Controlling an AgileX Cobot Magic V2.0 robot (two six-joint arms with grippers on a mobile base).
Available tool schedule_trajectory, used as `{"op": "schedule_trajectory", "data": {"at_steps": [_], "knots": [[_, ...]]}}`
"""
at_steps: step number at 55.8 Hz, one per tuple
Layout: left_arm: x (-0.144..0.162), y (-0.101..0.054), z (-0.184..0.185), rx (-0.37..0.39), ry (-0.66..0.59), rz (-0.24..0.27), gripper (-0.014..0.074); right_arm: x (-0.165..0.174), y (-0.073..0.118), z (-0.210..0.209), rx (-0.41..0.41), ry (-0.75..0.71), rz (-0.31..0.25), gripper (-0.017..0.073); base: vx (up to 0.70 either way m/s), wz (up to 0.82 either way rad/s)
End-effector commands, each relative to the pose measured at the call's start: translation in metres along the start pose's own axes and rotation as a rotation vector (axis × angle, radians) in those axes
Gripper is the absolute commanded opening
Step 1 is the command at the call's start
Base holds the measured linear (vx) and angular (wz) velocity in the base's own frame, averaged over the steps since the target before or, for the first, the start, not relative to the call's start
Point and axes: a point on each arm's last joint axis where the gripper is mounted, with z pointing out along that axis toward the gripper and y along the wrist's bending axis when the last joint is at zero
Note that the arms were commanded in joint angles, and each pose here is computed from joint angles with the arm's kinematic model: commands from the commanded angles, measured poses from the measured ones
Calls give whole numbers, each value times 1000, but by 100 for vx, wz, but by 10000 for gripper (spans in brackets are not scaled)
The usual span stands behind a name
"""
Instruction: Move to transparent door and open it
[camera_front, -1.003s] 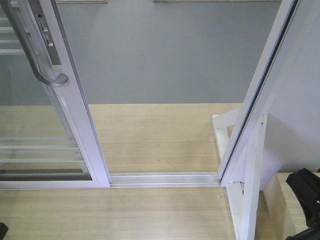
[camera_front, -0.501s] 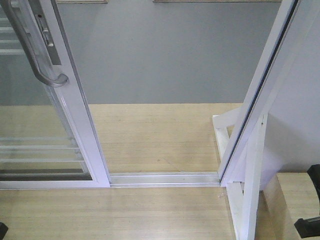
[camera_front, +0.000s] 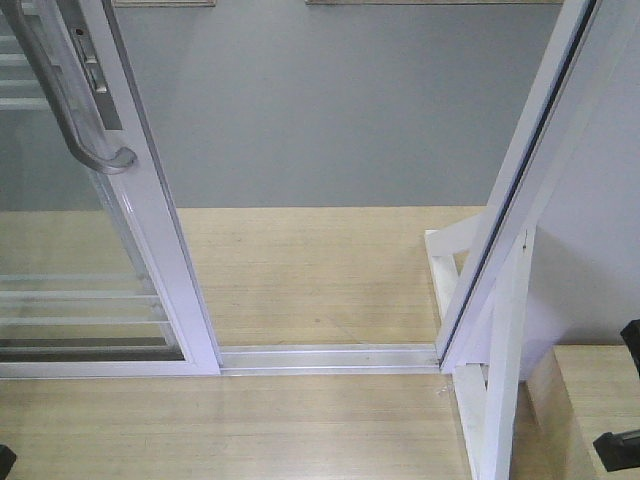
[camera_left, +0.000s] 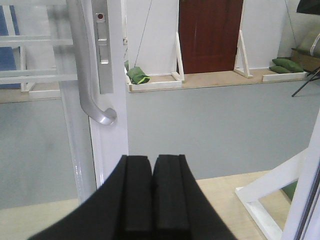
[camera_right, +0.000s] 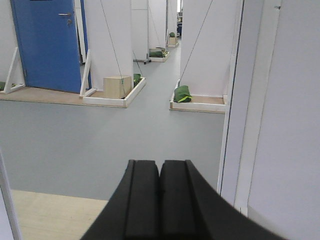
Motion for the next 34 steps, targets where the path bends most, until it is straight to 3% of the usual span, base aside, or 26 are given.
{"op": "schedule_trajectory", "data": {"at_steps": [1, 34], "knots": [[-16, 1, -3, -8, -120, -15, 0, -8, 0, -2, 1, -100, -5, -6, 0, 0], [-16, 1, -3, -8, -120, -15, 0, -7, 0, -1, 1, -91, -5, -6, 0, 0]]}}
